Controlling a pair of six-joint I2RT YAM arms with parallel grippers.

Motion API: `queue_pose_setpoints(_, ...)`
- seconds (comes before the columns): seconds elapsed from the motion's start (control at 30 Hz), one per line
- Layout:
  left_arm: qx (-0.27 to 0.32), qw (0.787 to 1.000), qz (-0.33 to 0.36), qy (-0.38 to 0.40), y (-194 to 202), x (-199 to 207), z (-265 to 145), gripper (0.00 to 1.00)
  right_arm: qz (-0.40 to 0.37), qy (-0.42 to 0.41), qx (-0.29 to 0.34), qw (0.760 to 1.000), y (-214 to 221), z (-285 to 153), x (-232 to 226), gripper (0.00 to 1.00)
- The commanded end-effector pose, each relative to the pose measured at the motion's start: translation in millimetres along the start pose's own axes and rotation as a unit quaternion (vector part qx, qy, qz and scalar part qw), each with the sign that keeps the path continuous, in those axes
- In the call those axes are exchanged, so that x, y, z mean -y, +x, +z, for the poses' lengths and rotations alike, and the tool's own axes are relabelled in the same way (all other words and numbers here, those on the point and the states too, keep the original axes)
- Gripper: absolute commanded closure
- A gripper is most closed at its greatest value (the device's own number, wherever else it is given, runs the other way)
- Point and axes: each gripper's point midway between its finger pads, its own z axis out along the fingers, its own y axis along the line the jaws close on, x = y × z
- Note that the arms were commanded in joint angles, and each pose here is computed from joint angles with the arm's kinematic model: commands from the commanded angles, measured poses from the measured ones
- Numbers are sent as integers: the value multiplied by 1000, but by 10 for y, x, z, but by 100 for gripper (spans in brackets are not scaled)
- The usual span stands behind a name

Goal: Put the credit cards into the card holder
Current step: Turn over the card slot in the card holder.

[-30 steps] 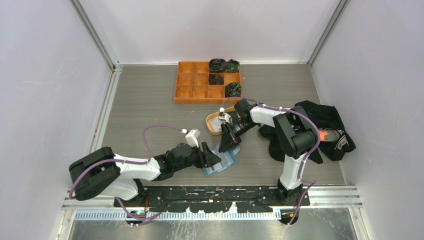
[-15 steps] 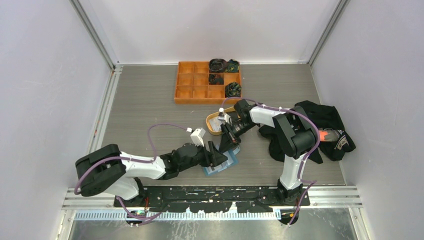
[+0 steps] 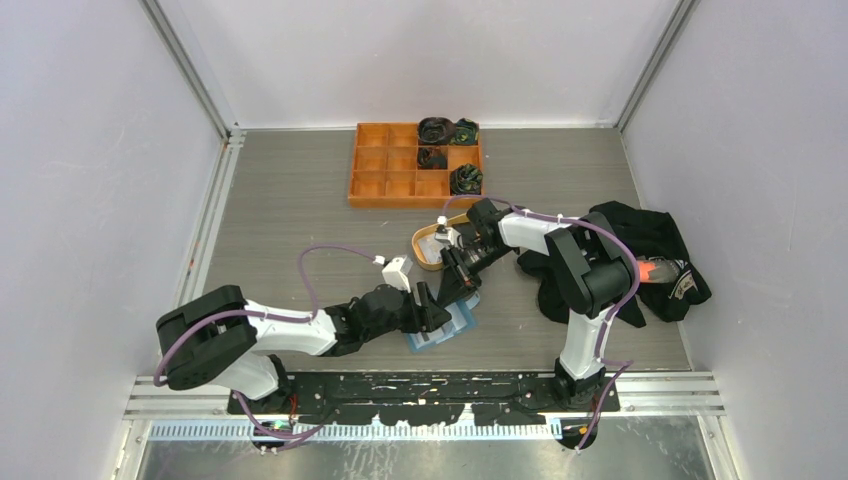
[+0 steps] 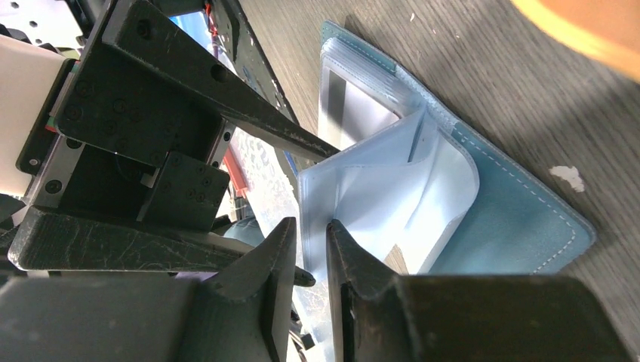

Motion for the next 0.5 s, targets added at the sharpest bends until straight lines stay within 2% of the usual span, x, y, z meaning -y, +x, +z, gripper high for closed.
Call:
queue_pose_setpoints(0.0, 21, 1000, -1, 10, -103, 95, 38, 38, -12, -6, 6, 1000, -51, -27, -89, 72)
queue_pose_setpoints(0.47, 26, 1000, -1, 2, -86, 8, 11, 45, -35, 11, 10, 999, -76, -110, -77, 56)
